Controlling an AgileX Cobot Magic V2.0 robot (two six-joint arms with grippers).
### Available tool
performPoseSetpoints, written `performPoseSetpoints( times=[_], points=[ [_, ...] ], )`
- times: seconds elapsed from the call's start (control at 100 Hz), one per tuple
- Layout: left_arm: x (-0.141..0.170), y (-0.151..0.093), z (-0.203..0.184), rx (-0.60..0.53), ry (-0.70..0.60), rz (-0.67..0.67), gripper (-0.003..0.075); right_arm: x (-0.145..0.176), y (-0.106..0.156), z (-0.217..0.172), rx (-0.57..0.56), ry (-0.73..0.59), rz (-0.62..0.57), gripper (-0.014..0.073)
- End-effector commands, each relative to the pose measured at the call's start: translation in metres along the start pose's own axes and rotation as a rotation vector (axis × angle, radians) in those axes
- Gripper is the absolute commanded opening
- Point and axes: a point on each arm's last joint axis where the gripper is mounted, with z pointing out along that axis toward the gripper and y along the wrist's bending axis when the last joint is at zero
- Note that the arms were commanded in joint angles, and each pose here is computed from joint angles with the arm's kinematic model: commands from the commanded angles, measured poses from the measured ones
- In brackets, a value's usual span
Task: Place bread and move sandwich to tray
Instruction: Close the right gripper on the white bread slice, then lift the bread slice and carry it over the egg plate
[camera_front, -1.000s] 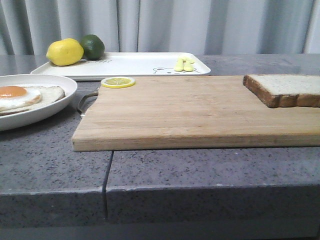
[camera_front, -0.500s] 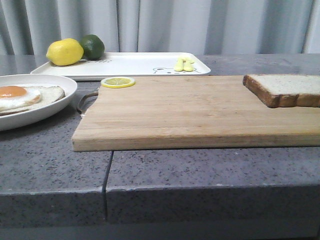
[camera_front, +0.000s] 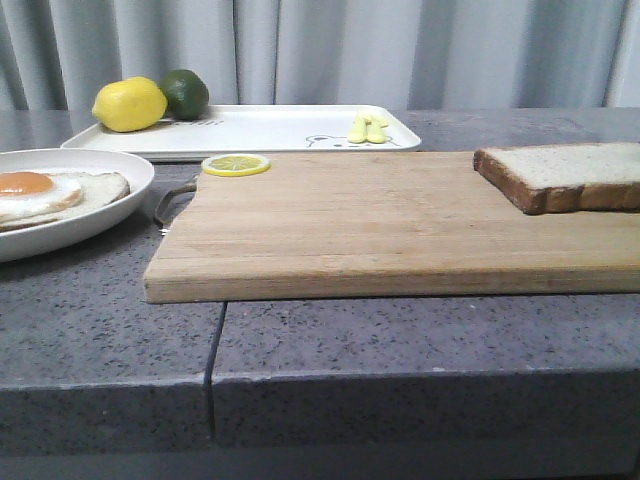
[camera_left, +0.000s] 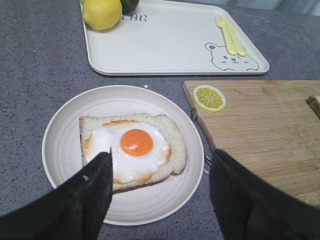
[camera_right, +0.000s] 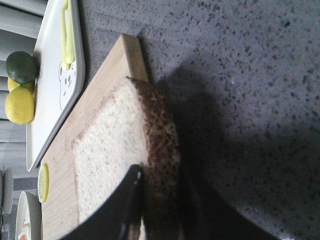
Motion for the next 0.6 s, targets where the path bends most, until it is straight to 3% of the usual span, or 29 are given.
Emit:
performPoseSetpoints(
  times=[0.0,0.09,0.35,0.59],
  points=[
    [-0.014,-0.003,-0.005,0.012,-0.089,-0.012,0.0400,-0.003,0.006,-0.003,-0.019,-0.014,-0.022,0.0048],
    [-0.014,-0.003,-0.005,0.012,-0.089,-0.012,0.0400,-0.003,0.005,-0.003,-0.017,-0.015,-0.022,-0.0078],
    [-0.014,-0.003,-0.005,0.012,-0.089,-0.012,0.0399,-0.003,0.015,-0.006,-0.076,-0.017,-0.019,-0.0061],
    [-0.014,-0.003,-0.005,0.012,-0.089,-0.012,0.0398,-0.002,0.051,-0.033,-0.174,-0.148,-0.081,-0.0061]
  ],
)
